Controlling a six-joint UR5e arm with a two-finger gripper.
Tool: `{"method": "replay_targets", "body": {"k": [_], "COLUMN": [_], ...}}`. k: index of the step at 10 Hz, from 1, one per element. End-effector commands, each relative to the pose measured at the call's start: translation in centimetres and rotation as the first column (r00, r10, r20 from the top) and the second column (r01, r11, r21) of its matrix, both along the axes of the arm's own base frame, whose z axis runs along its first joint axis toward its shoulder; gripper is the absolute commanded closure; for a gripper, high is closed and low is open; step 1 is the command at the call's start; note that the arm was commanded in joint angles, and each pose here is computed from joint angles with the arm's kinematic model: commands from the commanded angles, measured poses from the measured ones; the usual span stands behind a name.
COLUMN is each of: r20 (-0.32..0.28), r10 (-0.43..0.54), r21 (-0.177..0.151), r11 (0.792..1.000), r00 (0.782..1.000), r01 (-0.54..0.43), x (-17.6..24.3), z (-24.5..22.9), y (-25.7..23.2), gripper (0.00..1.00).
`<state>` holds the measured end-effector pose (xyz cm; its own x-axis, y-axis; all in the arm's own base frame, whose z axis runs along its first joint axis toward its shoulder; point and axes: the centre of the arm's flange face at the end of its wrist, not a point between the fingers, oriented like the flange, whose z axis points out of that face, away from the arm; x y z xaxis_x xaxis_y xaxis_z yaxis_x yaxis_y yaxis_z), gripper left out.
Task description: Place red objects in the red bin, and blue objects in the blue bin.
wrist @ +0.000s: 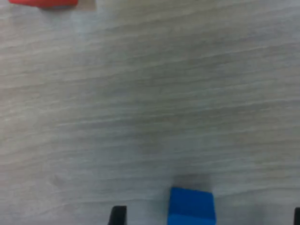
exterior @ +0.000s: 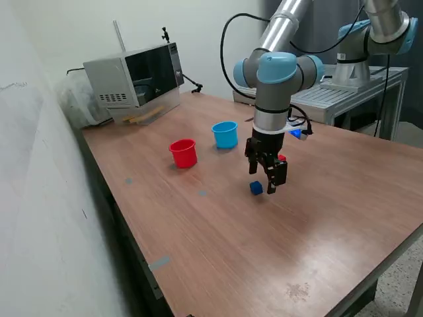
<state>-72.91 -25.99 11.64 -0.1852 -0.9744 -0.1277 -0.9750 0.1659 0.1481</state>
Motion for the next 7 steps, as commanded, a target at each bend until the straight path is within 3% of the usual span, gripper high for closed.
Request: {"method": "replay_targets", "body": {"k": [1, 7], "r20": [-0.002, -0.001], "r10": [-0.008, -0.013], "r21": [0.001, 0.003], "r11": [1.000, 1.000], "r00": [1.000, 1.000], "r01": [0.008, 0.013], "x": [-0.6, -1.0], "z": [-0.4, -1.4], "y": [0.5, 0.8], "gripper": [0.00, 0.00]}}
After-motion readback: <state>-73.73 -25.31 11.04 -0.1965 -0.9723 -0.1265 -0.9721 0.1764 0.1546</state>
